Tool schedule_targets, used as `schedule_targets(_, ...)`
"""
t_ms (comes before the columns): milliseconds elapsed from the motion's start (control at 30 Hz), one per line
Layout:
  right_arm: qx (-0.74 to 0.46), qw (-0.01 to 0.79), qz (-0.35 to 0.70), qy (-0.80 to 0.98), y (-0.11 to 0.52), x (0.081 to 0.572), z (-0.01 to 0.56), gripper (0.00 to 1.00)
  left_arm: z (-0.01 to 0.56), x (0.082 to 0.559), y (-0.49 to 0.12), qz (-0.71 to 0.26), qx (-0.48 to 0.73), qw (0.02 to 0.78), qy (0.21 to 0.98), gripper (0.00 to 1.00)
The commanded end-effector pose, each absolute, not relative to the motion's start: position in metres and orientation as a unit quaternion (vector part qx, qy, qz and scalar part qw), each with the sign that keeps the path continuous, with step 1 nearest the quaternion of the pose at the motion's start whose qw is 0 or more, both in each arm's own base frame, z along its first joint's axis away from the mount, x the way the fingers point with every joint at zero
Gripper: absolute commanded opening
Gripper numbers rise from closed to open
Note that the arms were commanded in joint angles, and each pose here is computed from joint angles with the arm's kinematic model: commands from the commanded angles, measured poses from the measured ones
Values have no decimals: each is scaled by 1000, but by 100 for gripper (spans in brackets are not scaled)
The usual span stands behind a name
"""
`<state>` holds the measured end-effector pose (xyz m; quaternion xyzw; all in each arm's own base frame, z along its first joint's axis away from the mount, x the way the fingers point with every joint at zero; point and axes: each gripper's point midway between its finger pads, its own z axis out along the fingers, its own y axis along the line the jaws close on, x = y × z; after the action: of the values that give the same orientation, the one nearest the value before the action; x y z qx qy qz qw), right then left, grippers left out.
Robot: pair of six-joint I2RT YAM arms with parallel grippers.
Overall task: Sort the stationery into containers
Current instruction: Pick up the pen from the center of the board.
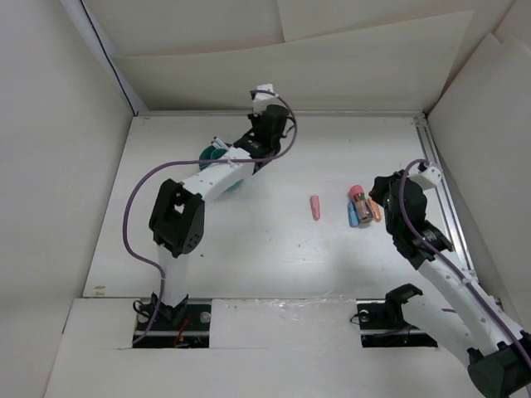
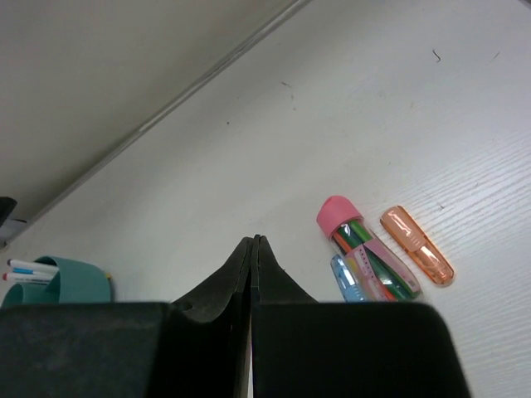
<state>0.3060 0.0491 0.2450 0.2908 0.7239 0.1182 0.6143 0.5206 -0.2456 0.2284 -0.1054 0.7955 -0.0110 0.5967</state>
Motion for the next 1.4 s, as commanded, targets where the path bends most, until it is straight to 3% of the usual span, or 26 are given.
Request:
schedule_targets(0,290,628,126,711,50,312,260,0,238,464,-332,-119,-53,565,815,1)
schedule_targets(100,289,623,121,716,51,316,257,2,208,427,-378,-156,-19,530,833,0)
schedule_targets(233,292,613,101,727,49,320,247,15,154,380,-410,-179,25,464,867,0)
schedule_targets(333,298,614,100,724,48,320,250,26,124,351,-422,-176,49,432,883,4)
schedule_targets(467,301,617,99,720,46,319,253,33,94,328,-419,-156,53,405,899,16)
schedule_targets(600,302,617,100,720,44,319,253,36,74,308,-427,-161,63,382,908,24)
schedule_targets(767,302,617,101,719,43,317,254,40,48,287,-425,-121,78,369,918,24)
schedule_targets(1133,298,619,114,717,46,317,258,42,17,294,-413,-66,60,384,919,24)
schedule_targets(1367,296,618,118,719,47,315,257,42,10,301,-409,-38,56,396,916,31)
